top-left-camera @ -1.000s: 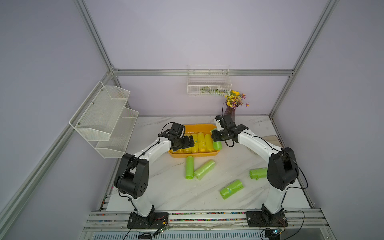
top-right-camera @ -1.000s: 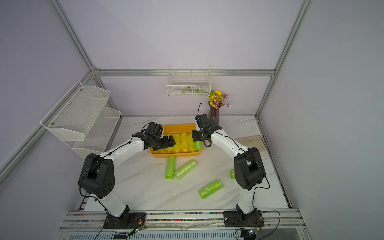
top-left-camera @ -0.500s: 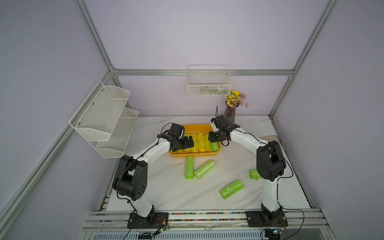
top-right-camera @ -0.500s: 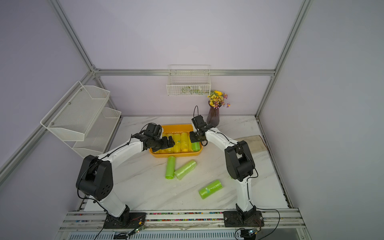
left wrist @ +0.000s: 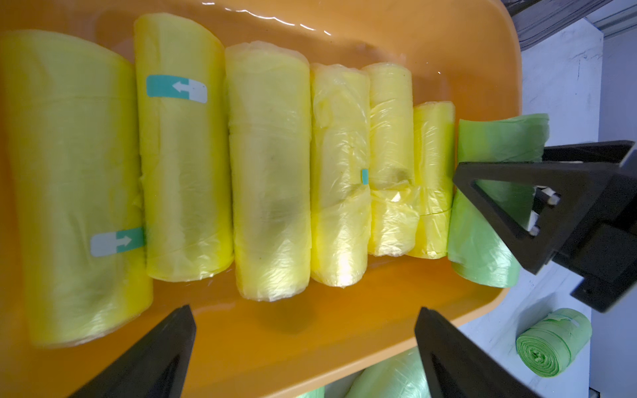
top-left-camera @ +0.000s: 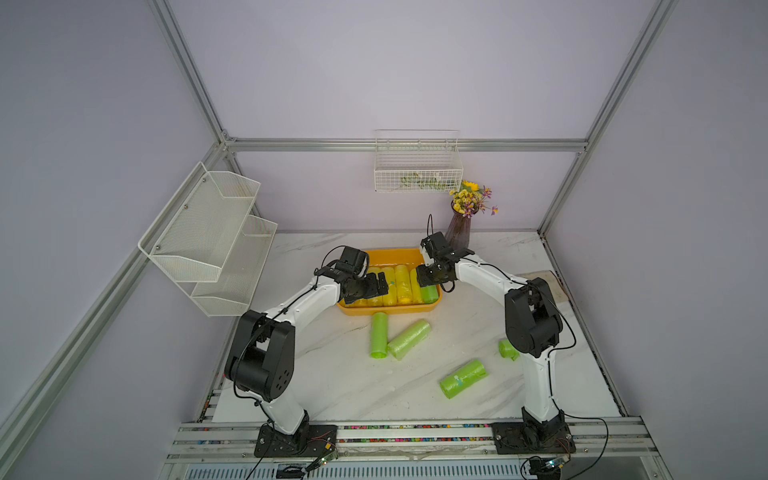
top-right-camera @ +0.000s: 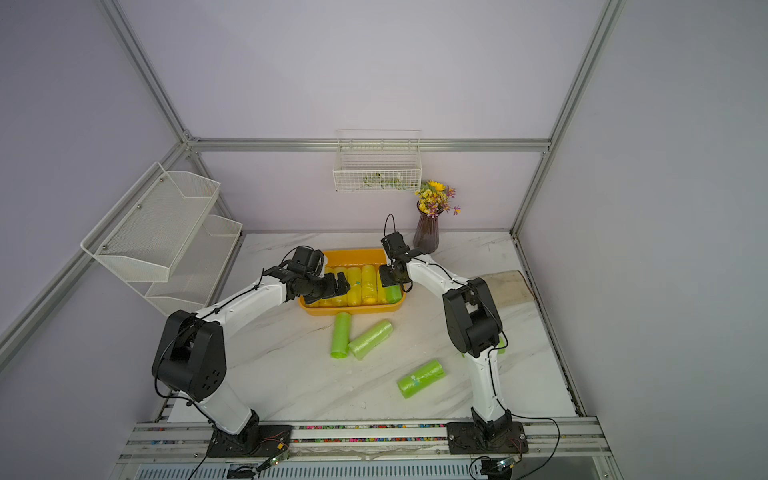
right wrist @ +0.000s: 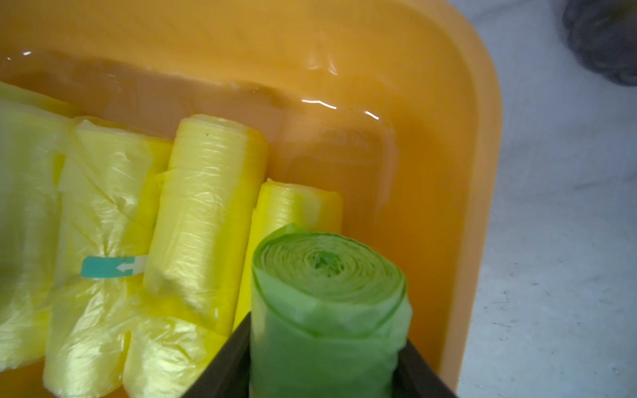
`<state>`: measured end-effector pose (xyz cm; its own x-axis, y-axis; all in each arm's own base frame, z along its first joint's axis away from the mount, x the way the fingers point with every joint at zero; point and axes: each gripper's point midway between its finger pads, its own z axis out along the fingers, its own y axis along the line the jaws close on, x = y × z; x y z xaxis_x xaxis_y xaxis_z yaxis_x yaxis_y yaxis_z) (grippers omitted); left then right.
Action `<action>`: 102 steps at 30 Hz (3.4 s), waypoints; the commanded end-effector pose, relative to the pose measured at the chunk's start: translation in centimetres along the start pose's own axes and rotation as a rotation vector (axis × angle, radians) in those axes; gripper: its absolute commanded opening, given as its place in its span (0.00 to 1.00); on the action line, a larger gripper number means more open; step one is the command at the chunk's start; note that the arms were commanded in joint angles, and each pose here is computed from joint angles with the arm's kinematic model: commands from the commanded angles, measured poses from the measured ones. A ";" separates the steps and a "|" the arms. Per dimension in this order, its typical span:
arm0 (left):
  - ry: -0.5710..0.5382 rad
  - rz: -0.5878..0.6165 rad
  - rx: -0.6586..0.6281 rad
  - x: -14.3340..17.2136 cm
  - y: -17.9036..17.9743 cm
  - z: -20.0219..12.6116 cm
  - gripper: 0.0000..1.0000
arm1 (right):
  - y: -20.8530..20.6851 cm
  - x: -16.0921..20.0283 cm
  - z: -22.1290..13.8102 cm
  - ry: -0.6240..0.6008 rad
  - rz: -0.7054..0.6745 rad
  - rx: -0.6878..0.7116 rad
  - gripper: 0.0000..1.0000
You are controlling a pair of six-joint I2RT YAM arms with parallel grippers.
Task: Put the roll of trash bags into the storage box
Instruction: Place the roll of trash bags in the storage box, then pick up the roll of trash bags from the center of the board.
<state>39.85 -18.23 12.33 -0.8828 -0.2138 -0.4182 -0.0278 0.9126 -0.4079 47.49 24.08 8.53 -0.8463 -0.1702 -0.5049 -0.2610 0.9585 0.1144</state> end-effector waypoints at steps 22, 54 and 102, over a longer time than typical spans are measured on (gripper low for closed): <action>-0.042 -0.011 0.037 -0.9 -0.9 -1.0 1.00 | -0.3 -3.2 -7.0 -0.118 -0.021 0.025 0.75; -0.034 -0.005 0.048 -1.0 -1.3 -0.7 1.00 | -1.2 4.7 -1.6 0.065 -0.013 -0.007 0.35; -0.032 0.006 0.037 -0.9 -1.0 -0.4 1.00 | -3.5 3.6 -8.7 -0.101 0.141 -0.019 0.45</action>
<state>39.75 -18.44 12.37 -0.8860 -0.2120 -0.4123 -0.0229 0.9082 -0.4178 41.62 18.67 12.89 -0.8351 -0.0454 -0.5483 -0.1742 0.9671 0.1852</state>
